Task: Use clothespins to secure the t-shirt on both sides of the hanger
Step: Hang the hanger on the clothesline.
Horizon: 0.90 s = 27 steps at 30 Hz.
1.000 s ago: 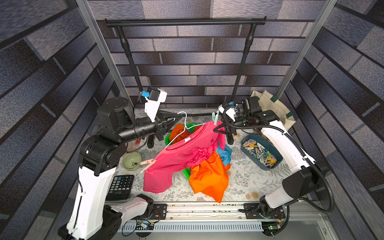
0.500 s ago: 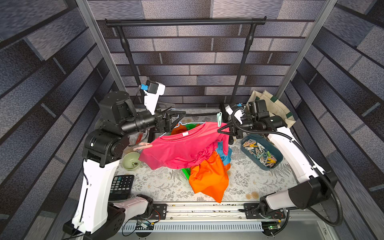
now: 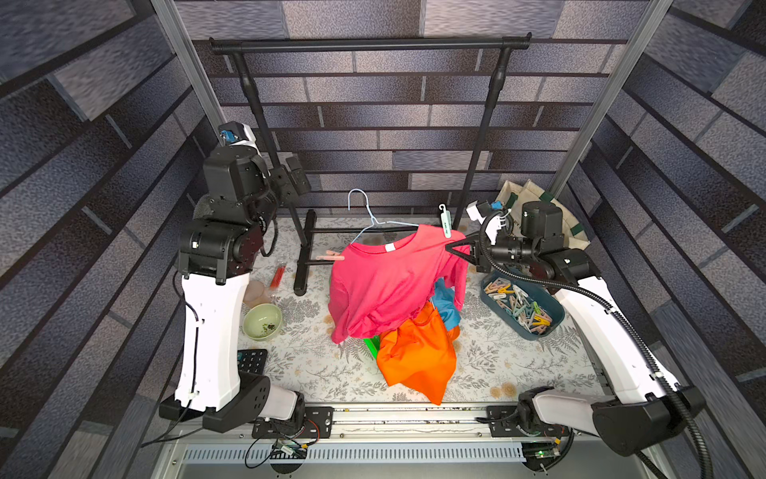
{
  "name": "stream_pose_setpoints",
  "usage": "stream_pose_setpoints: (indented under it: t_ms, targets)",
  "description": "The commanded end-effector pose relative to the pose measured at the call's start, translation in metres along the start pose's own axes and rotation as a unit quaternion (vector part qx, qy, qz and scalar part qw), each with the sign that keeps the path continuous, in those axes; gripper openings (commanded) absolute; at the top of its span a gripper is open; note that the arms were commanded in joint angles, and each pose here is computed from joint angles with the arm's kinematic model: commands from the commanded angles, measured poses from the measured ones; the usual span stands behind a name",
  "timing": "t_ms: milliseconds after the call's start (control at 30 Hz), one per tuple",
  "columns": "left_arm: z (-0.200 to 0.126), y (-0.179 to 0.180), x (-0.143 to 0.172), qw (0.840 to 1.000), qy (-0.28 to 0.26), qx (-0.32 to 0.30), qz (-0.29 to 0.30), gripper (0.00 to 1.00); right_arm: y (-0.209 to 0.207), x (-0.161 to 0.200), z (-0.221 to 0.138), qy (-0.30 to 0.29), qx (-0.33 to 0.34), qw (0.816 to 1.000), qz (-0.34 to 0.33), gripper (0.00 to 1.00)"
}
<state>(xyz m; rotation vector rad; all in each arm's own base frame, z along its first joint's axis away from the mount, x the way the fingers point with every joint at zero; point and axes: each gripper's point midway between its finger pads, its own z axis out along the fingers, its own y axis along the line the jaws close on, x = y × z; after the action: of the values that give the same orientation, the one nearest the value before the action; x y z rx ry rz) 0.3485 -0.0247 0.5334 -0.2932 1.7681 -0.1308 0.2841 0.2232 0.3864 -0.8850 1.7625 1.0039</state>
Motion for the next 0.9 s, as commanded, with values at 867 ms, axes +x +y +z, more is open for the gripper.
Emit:
stream_pose_setpoints:
  t_ms: [867]
  targets:
    - [0.000,0.017,0.140,0.991,0.119,0.029,-0.046,1.00,-0.079,-0.238,-0.114,-0.311,0.381,0.866,-0.087,0.00]
